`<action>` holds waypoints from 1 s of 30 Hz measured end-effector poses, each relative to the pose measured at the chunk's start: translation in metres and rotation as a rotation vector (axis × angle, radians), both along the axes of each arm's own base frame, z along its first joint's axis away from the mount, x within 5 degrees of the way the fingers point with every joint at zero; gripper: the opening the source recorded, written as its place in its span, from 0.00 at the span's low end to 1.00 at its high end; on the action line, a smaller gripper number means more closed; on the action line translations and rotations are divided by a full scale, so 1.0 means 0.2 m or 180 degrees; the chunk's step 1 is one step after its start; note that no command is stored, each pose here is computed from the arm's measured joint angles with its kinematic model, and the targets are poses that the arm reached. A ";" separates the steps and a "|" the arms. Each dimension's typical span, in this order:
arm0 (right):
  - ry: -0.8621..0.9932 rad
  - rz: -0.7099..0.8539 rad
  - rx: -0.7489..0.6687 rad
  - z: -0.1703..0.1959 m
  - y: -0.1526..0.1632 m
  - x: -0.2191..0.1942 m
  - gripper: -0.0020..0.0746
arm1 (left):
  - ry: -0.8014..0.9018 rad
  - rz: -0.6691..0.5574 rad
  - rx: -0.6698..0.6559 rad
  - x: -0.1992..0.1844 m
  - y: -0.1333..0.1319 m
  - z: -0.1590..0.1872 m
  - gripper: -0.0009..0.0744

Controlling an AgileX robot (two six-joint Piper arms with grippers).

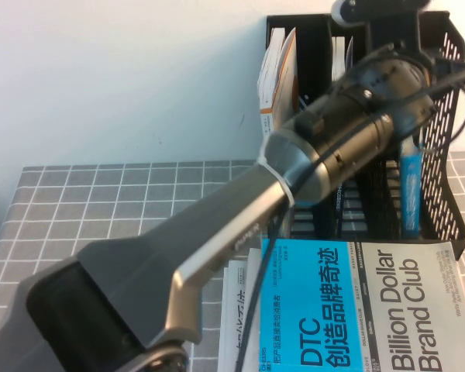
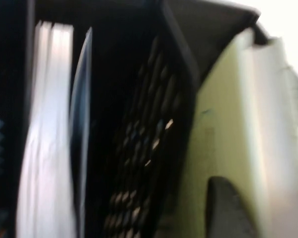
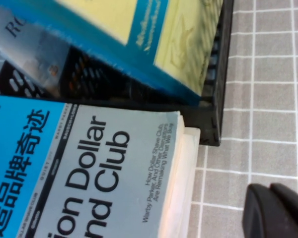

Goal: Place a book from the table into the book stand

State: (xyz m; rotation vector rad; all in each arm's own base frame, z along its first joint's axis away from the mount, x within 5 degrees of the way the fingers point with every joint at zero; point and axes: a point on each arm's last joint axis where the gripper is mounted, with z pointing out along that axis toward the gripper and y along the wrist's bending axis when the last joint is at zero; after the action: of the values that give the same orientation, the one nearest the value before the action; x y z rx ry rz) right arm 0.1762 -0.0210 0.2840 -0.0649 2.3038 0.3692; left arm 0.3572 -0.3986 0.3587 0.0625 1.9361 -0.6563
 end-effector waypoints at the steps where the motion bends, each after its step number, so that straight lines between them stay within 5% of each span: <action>1: -0.0009 0.0009 0.0016 0.00 0.00 0.00 0.02 | -0.0018 -0.0017 -0.0071 0.01 0.01 0.01 0.41; 5: -0.0068 0.0082 0.0121 -0.03 0.02 0.00 0.02 | 0.0067 -0.0023 -0.0254 0.07 0.05 0.02 0.61; 9: -0.0113 0.0257 0.0230 -0.10 0.06 -0.02 0.02 | 0.0178 -0.0127 -0.0199 0.11 0.10 0.02 0.64; 18: -0.0126 0.0849 0.0522 -0.16 0.14 -0.08 0.02 | 0.0107 -0.0866 0.0605 -0.09 0.23 0.27 0.09; 25: 0.0083 0.1282 0.0890 -0.14 0.21 -0.14 0.02 | 0.0009 -0.1280 0.1475 -0.34 0.49 0.57 0.02; 30: 0.0454 0.1239 0.0778 -0.15 0.19 -0.16 0.02 | -0.0033 -0.1107 0.1918 -0.42 0.65 0.68 0.01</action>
State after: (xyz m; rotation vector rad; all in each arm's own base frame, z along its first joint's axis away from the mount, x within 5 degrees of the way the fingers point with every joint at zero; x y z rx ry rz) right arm 0.1443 0.0164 0.2544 -0.3784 2.3626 0.8757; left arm 0.2722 -0.2680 0.4943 0.7885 2.0699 -0.2672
